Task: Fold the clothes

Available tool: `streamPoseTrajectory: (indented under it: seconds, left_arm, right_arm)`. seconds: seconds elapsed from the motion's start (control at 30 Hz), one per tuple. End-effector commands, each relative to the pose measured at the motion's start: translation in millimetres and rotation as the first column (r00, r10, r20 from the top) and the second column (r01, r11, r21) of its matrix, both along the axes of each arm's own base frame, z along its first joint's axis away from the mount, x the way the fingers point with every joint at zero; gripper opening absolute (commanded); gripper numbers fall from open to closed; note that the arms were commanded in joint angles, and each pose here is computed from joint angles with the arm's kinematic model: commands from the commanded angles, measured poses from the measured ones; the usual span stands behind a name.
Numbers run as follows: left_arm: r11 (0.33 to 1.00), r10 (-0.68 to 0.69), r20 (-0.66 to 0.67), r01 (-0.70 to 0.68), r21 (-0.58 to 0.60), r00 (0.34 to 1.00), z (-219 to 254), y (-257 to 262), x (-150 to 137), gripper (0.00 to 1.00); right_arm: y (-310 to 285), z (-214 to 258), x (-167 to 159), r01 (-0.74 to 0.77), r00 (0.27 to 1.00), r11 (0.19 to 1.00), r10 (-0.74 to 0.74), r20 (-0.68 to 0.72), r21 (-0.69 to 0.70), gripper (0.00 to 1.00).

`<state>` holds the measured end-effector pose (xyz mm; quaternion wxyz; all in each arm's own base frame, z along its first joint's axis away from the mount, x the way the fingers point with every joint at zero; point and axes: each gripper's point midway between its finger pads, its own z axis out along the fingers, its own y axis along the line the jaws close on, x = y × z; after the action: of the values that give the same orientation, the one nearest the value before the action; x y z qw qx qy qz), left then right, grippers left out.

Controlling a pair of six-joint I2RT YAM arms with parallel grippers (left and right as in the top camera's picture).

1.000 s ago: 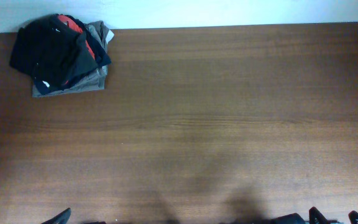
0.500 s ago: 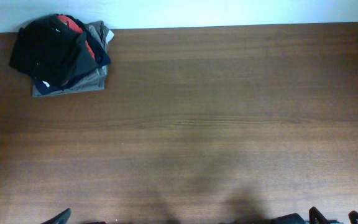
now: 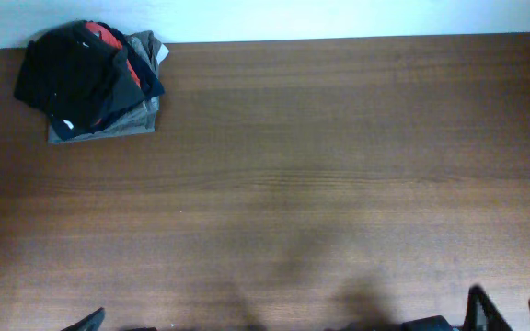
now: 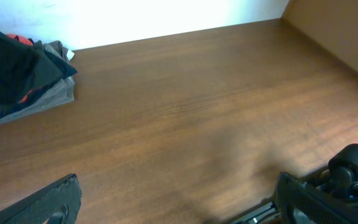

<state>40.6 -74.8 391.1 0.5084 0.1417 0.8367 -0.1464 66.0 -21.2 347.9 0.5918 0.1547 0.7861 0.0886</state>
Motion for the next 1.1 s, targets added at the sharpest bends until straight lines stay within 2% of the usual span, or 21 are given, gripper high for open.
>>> streamPoseTrajectory:
  seconds: [0.0, 0.17, 0.4, 0.5, 0.77, 1.07]
  left_arm:
    - [1.0, -0.007, 0.013, 0.006, 0.02, 1.0, -1, 1, -2, 0.99]
    - [1.0, -0.007, 0.013, 0.006, 0.02, 1.0, -1, 1, -2, 0.99]
    - [1.0, -0.007, 0.013, 0.006, 0.02, 1.0, -1, 1, -2, 0.99]
    - [1.0, -0.007, 0.013, 0.006, 0.02, 1.0, -1, 1, -2, 0.99]
    - [1.0, -0.007, 0.013, 0.006, 0.02, 1.0, -1, 1, -2, 0.99]
    - [1.0, -0.007, 0.012, 0.006, 0.02, 1.0, -1, 1, -2, 0.99]
  right_arm:
    - [6, -5, 22, -0.028, 0.998, 0.993, 0.034, 0.046, -0.119, 0.99]
    - [28, -22, 70, -0.145, 0.977, 0.948, 0.182, 0.108, -0.282, 0.99]
    - [35, -77, 136, -0.145, 0.97, 0.947, 0.192, 0.147, -0.285, 0.99]
    - [40, -97, 153, -0.17, 0.959, 0.944, 0.224, 0.172, -0.282, 0.99]
    - [42, -132, 166, -0.184, 0.939, 0.94, 0.255, 0.23, -0.288, 0.99]
    - [34, -169, 174, -0.151, 0.957, 0.947, 0.213, 0.199, -0.283, 0.99]
